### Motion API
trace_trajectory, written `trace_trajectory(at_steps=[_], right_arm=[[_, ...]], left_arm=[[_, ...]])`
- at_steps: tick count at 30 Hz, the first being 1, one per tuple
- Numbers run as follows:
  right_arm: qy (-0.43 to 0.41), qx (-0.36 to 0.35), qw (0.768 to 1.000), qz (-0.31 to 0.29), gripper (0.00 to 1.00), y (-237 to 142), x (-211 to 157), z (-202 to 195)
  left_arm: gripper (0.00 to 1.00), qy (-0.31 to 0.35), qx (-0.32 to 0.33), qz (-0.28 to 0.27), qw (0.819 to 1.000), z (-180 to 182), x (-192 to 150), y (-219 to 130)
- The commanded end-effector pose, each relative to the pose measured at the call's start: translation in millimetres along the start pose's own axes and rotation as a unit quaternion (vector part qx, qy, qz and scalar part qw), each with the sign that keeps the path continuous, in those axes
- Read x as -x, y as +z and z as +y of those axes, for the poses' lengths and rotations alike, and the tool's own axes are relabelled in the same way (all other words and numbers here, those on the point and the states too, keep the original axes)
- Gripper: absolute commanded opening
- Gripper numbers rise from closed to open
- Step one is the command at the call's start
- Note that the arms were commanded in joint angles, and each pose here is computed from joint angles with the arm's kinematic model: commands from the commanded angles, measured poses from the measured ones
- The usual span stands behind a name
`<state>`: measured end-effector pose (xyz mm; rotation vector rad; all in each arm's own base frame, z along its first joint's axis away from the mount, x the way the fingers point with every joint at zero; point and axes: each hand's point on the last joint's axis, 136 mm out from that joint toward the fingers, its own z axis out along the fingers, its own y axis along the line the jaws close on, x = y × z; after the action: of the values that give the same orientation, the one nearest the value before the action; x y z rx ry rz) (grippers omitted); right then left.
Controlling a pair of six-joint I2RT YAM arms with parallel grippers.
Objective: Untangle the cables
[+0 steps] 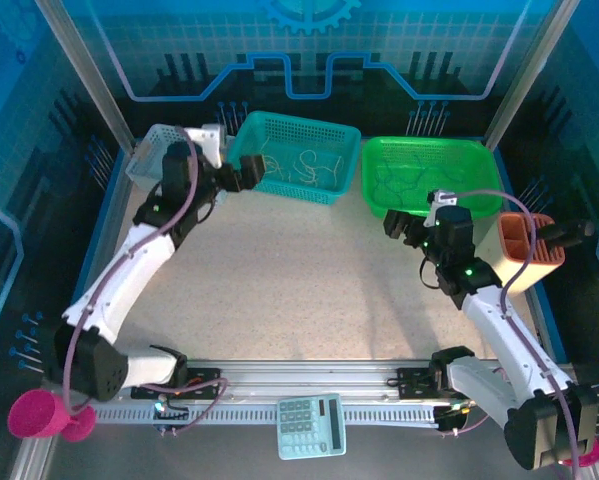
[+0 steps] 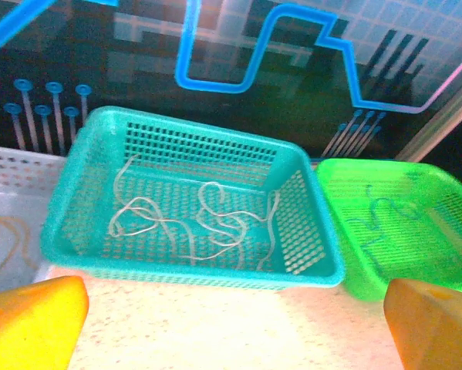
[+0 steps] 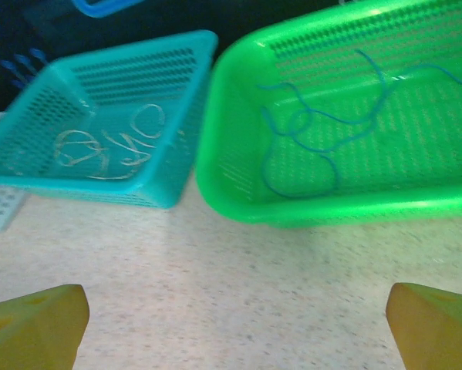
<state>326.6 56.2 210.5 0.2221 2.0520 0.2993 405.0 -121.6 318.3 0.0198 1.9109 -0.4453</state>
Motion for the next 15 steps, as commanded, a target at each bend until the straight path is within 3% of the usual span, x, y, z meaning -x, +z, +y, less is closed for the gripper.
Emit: trace_trajectory(at_steps=[1,7,11,15], right_arm=[[-0.024,-0.053,0.997,-0.05,1.0,5,15,-18],[-0.097,-0.098,0.988,-0.066,1.0,16,15,-32],[-0.138,-0.165,0.972,-0.094,1.0,25,11,-59],[-0.149,-0.207,0.963,-0.082,1.0,45,-12,-86]], left_arm=[[0.99,0.037,0.052,-0.07,0.995,26,-2,-20],[0.99,0.067,0.162,-0.094,0.98,93,-67,-42],[0.99,0.042,0.261,-0.094,0.96,143,-102,-48],[0.99,0.064,0.273,-0.083,0.956,157,-135,-33]])
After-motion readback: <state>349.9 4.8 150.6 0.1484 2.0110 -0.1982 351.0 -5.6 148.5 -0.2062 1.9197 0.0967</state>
